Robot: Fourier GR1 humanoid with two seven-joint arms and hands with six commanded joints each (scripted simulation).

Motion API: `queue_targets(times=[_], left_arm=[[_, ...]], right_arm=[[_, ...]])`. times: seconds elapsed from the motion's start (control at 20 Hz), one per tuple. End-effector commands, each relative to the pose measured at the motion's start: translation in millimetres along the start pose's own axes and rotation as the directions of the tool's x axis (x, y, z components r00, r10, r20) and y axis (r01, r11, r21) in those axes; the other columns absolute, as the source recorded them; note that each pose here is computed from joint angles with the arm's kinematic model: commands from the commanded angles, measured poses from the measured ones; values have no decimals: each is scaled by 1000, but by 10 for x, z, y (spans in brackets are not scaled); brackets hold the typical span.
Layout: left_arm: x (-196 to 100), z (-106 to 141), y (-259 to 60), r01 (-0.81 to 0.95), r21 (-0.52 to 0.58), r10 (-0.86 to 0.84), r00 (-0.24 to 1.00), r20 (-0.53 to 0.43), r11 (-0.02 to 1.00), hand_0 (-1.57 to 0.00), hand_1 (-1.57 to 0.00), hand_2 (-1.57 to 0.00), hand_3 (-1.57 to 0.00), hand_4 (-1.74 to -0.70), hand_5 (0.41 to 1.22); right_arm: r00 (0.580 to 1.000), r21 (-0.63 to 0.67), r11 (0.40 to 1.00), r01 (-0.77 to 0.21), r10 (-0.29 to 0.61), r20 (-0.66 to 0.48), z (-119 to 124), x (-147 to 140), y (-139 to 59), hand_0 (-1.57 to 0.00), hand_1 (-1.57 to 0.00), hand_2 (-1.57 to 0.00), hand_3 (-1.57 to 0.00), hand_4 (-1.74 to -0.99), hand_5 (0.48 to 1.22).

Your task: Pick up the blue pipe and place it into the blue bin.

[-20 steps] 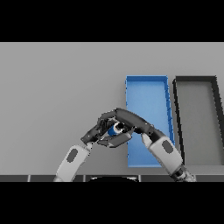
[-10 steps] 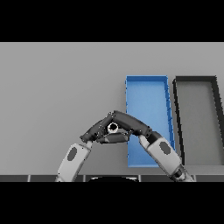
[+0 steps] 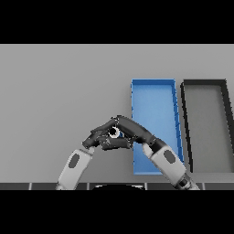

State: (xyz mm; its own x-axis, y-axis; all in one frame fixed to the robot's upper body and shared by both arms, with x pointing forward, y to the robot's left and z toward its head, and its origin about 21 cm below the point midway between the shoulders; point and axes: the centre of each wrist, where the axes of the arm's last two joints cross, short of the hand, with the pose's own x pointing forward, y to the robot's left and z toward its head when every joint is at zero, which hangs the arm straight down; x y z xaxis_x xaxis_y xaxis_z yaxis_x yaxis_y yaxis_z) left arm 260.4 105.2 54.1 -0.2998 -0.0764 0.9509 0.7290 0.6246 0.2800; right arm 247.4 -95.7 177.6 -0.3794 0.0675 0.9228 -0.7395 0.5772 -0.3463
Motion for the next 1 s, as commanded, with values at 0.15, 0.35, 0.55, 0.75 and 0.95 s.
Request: queue_targets(times=[0.15,0.35,0.55,0.75,0.95], left_arm=[[-15,20,-27,18,-5,-19,998,-57,1000,-306,-281,-270,-244,-1047,938],[-27,41,-33,-24,17,25,996,-87,1000,-125,-114,-110,-99,-970,647],[-23,42,8,-7,25,10,995,-103,1000,-50,-46,-45,-40,-947,513],[-55,51,-24,-7,27,10,992,-126,1000,-20,-18,-18,-16,-916,474],[-86,34,-16,-1,22,4,989,-147,1000,-8,-7,-7,-6,-907,450]], right_arm=[[999,-6,1000,-20,19,-44,-5,19,30,-1568,-1568,-1568,-1565,-1739,1216],[999,-16,999,-31,30,-40,-11,17,72,-1570,-1570,-1570,-1569,-1740,1219],[1000,-24,1000,8,-9,-15,-15,33,26,-1570,-1570,-1570,-1570,-1741,1220],[991,-42,990,136,-135,26,-6,197,-113,-1571,-1571,-1571,-1571,-1741,1221],[976,-41,979,201,-196,92,-77,526,-360,-1571,-1571,-1571,-1571,-1741,1221]])
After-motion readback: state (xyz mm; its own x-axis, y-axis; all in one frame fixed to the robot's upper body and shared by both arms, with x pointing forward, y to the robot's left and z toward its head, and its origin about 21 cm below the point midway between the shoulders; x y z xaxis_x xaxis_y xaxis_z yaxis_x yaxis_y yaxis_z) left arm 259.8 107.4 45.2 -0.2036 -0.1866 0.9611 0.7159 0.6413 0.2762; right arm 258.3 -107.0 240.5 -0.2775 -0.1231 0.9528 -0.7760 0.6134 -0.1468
